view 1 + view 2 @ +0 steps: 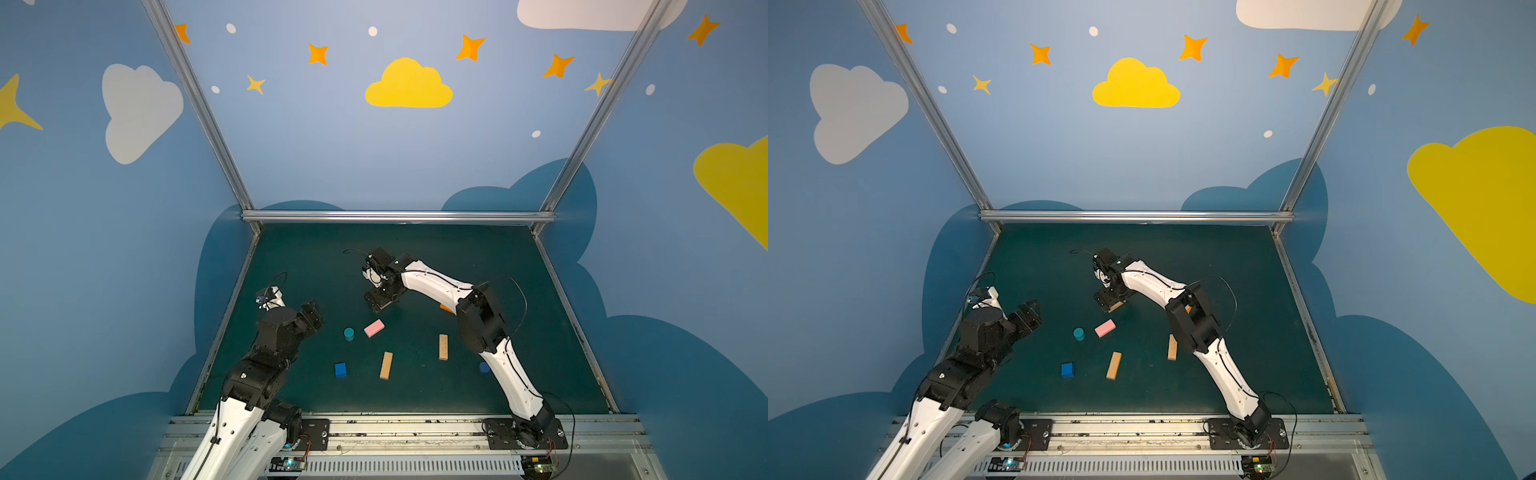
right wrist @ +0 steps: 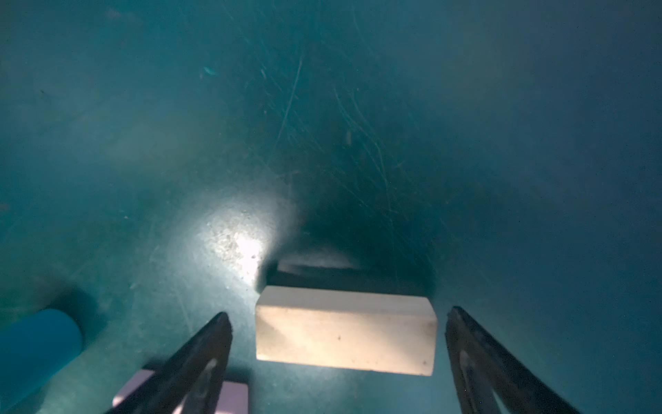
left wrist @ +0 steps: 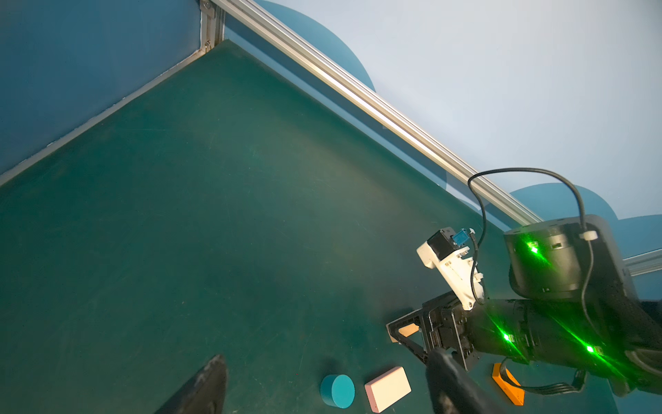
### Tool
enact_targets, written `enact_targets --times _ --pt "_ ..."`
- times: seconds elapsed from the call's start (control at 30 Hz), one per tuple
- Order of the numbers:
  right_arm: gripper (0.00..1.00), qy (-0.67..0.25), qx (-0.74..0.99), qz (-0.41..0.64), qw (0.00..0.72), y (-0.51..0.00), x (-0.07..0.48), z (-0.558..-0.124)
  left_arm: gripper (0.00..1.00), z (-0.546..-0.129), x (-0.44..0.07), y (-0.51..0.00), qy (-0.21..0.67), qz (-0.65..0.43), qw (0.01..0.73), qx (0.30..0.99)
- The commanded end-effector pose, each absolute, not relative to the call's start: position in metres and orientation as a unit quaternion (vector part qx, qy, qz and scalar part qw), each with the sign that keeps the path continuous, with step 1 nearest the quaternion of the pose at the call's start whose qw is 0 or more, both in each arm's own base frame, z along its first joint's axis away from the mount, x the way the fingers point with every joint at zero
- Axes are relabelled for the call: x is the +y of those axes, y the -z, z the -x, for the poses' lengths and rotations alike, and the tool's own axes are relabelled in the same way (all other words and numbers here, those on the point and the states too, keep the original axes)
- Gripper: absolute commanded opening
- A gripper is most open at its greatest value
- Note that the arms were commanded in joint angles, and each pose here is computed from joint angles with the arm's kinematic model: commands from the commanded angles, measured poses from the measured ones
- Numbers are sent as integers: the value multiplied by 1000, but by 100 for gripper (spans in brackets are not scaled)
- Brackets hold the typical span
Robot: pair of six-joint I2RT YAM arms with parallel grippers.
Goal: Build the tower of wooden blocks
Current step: 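Lower the right gripper and close it on the light wooden block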
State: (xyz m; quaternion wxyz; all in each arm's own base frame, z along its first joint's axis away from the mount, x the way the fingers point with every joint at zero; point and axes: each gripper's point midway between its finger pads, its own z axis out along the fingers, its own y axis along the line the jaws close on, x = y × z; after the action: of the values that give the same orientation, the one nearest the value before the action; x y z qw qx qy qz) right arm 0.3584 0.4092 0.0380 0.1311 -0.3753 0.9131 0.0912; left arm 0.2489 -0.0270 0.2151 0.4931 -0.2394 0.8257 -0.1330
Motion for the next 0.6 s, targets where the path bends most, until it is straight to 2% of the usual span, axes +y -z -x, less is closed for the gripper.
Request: enact_targets --times 0.0,0.4,0.57 --pt "91 -73 915 380 112 -25 403 -350 86 -247 -24 -217 125 237 496 826" --pt "89 -48 922 370 100 -15 392 -346 86 -246 -24 -215 125 238 495 826" --pt "83 -54 925 362 101 -15 394 -346 86 -245 -24 -215 126 239 496 825"
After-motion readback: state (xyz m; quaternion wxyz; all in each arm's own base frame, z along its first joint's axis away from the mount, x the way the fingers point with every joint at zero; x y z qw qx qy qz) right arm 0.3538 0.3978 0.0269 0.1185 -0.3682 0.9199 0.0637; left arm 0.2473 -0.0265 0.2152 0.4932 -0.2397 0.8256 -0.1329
